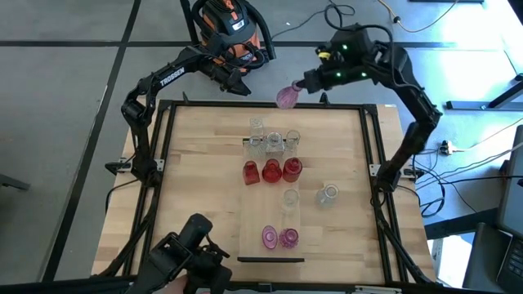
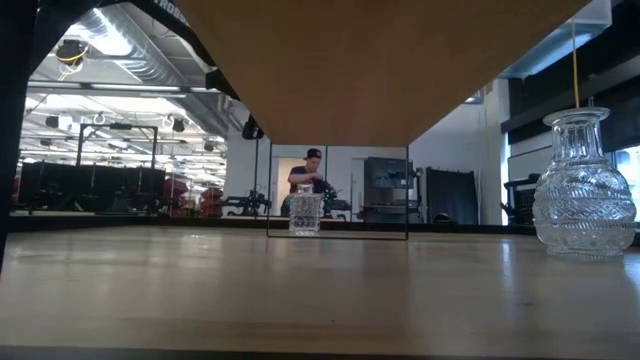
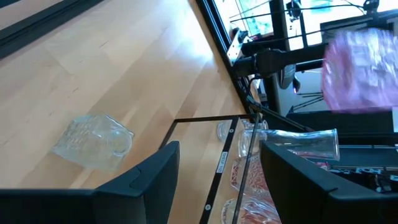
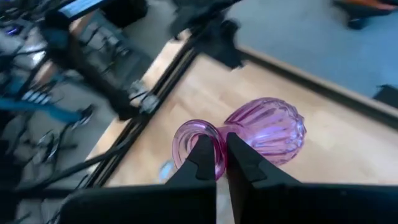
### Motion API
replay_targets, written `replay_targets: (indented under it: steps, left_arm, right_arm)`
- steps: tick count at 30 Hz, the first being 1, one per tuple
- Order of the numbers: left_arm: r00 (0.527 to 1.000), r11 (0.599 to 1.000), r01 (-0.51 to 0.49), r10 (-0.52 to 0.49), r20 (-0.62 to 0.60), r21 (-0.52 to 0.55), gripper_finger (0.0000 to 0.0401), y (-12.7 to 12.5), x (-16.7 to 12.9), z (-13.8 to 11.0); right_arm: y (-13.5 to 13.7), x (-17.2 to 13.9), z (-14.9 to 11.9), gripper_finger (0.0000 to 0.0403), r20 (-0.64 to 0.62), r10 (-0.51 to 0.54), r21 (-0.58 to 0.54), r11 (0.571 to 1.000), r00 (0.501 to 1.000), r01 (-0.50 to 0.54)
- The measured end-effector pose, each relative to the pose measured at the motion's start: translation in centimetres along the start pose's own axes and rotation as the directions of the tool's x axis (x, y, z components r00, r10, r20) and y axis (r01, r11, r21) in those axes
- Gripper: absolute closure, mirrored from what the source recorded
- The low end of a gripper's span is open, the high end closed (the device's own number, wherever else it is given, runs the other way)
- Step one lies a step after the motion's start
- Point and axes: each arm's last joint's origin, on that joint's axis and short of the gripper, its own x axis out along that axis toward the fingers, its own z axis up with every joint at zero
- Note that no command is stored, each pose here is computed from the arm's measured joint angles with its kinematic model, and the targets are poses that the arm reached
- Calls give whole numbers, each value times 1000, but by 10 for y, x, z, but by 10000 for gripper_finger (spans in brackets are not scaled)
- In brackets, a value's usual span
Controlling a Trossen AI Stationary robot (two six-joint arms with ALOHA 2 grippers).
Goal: Sort vases onto shelf
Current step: Put the violet vase on the shelf aligned with the violet vase
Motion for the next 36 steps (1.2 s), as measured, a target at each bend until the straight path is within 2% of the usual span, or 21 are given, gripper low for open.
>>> replay_targets:
  steps: [11, 15, 20, 24, 28, 32, 36]
  left_arm:
    - [1000, 1000, -21, 21, 5, 0, 183, 0, 0, 0]
    - [1000, 1000, -21, 21, 5, -1, 183, 1, 0, 0]
    - [1000, 1000, -21, 21, 5, -2, 183, 1, 0, 0]
    - [1000, 1000, -7, 6, -9, -18, 183, 1, 0, -2]
    - [998, 998, 32, -34, -45, -53, 183, 0, 0, -6]
    - [995, 997, 27, -33, -95, -70, 183, -5, -4, -17]
    - [988, 996, -82, 79, -130, -20, 183, -24, -13, -32]
  right_arm:
    - [36, -29, -17, 403, 18, 217, -100, 972, 976, -214]
    - [47, -30, -26, 403, -37, 279, -127, 951, 960, -281]
    - [66, -28, -39, 403, -124, 379, -186, 899, 917, -396]
    - [76, -23, -49, 403, -185, 403, -220, 872, 896, -437]
    - [85, -18, -56, 403, -251, 444, -255, 827, 860, -502]
    - [88, -10, -60, 403, -346, 496, -247, 771, 796, -588]
    - [90, -4, -63, 403, -439, 553, -241, 687, 709, -685]
